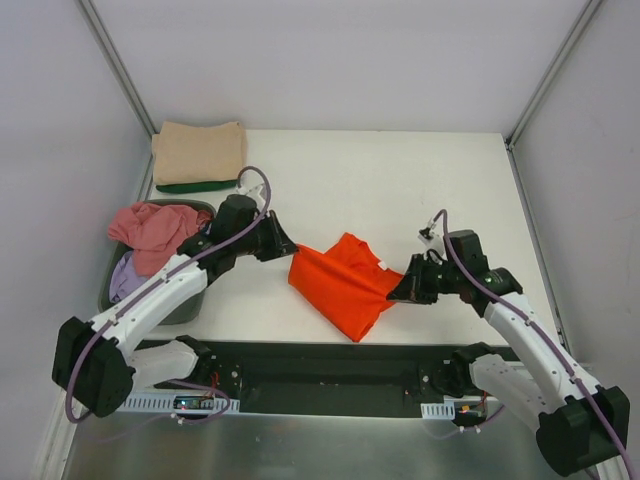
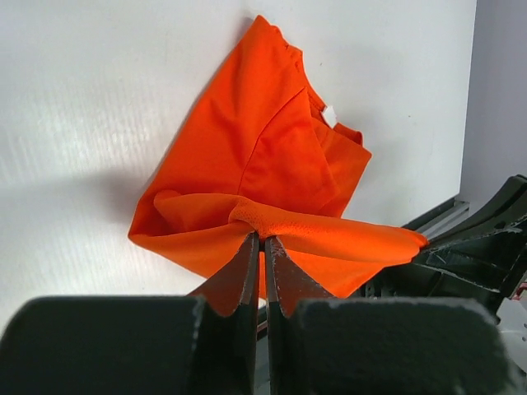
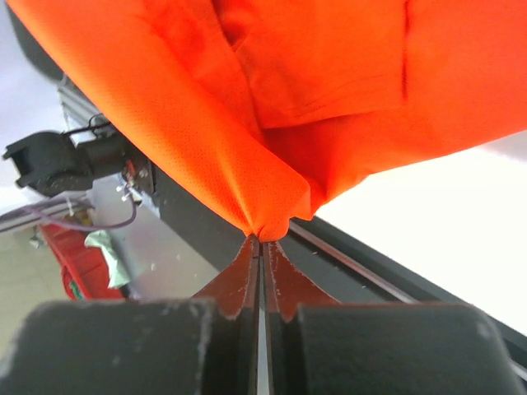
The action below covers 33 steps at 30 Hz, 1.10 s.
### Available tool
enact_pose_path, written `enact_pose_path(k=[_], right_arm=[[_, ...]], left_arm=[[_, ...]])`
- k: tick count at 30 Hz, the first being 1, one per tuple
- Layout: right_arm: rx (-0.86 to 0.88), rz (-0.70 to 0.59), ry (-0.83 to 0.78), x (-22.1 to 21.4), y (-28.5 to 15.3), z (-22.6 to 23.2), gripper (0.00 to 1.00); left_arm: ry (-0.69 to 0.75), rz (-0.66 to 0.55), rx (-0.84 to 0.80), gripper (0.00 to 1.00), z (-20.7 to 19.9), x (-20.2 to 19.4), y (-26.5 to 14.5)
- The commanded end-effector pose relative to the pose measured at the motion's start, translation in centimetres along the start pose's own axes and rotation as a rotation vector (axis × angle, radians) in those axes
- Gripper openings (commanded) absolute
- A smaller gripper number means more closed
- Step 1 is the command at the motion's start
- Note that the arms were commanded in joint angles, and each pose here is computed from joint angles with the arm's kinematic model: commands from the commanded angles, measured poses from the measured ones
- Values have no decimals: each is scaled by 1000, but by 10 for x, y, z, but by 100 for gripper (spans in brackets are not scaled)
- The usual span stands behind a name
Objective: Fold and stack the t-shirts
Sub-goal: Fold the long partially folded tshirt into a neat square
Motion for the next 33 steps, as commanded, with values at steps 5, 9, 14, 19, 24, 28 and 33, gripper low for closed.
enact_pose_path(k=[5, 9, 14, 19, 24, 28, 33], right_arm=[[-214, -25, 37, 7, -10, -39, 1], [-299, -47, 65, 13, -10, -57, 1], [-406, -94, 97, 21, -9, -79, 1], [-459, -113, 131, 28, -3, -97, 3], [-544, -130, 184, 37, 5, -120, 4], [-621, -165, 199, 48, 8, -136, 26], [-672, -176, 175, 65, -8, -131, 54]], left_arm=[[78, -37, -37, 0, -35, 34, 35], [82, -31, -21, 0, -42, 46, 59], [90, 20, -4, 0, -50, 55, 97], [74, 68, 57, 0, -37, 58, 138], [75, 89, 95, 0, -28, 63, 174], [90, 146, 69, 33, -31, 61, 193], [120, 183, 11, 80, -46, 58, 184]])
Point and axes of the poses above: each gripper's point midway between its finger pads, its own y axis out along the fingers, its own z axis along the line the jaws close on, x = y × z, the point moved 5 cm from there along -y, back along the fingers, and after that the axes turned 14 degrees about -y, right-handed, at the moved point
